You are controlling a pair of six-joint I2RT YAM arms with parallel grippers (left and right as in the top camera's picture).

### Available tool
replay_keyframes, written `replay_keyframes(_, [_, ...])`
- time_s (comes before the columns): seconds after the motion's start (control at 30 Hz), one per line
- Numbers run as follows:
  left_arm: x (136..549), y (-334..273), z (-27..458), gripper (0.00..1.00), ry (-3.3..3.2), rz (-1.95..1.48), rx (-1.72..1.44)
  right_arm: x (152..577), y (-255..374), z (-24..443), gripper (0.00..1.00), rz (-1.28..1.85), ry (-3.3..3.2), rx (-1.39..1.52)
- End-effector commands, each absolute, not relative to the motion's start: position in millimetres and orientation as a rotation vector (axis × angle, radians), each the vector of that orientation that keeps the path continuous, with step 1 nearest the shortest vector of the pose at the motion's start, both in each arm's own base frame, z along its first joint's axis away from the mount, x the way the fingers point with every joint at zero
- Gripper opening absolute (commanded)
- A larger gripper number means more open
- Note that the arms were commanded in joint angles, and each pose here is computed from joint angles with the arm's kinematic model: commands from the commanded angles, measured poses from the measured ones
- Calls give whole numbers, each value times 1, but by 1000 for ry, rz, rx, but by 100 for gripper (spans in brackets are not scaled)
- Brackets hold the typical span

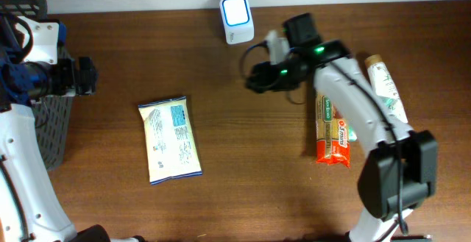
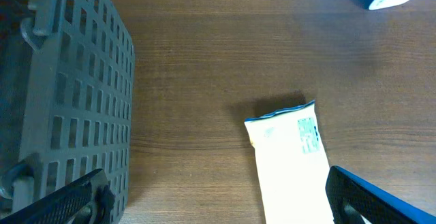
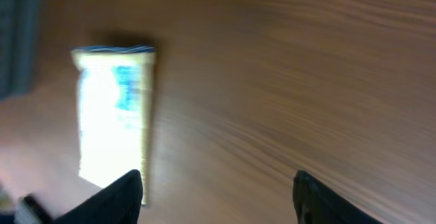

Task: Scan the item barcode
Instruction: 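Move the right gripper to the white-blue bag and grasp it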

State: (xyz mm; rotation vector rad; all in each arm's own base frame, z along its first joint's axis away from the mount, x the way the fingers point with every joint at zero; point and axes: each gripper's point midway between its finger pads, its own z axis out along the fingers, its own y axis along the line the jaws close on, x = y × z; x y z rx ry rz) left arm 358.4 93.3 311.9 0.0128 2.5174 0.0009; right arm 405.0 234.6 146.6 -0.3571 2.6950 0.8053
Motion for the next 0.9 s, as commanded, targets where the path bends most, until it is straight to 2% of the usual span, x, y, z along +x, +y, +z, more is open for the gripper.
replay_keyframes(0.0, [358,93,313,99,2512,-5,28,384,314,118,70,933,2681,-535])
replay_keyframes(0.1, [358,93,313,99,2512,-5,28,364,370,83,69,919,2643,-702])
replay_keyframes(0.23, [358,93,313,99,2512,-5,28,356,406,55,68,869,2583,-789])
replay_keyframes(0.3, [358,93,313,99,2512,-5,28,352,413,47,63,878,2619,-734])
replay_keyframes(0.4, [358,93,313,99,2512,-5,29,339,408,23,64,909,2757,-648])
replay_keyframes(0.57, [358,93,313,99,2512,-5,28,318,406,13,64,976,2855,-646])
replay_keyframes(0.77, [358,93,313,99,2512,-5,29,277,419,-25,64,1222,3010,-647])
replay_keyframes(0.8, [358,93,313,99,2512,-5,28,271,422,-35,60,1226,3033,-644])
replay_keyframes(0.87, [358,93,313,99,2512,-5,28,265,431,-44,43,1261,3026,-658])
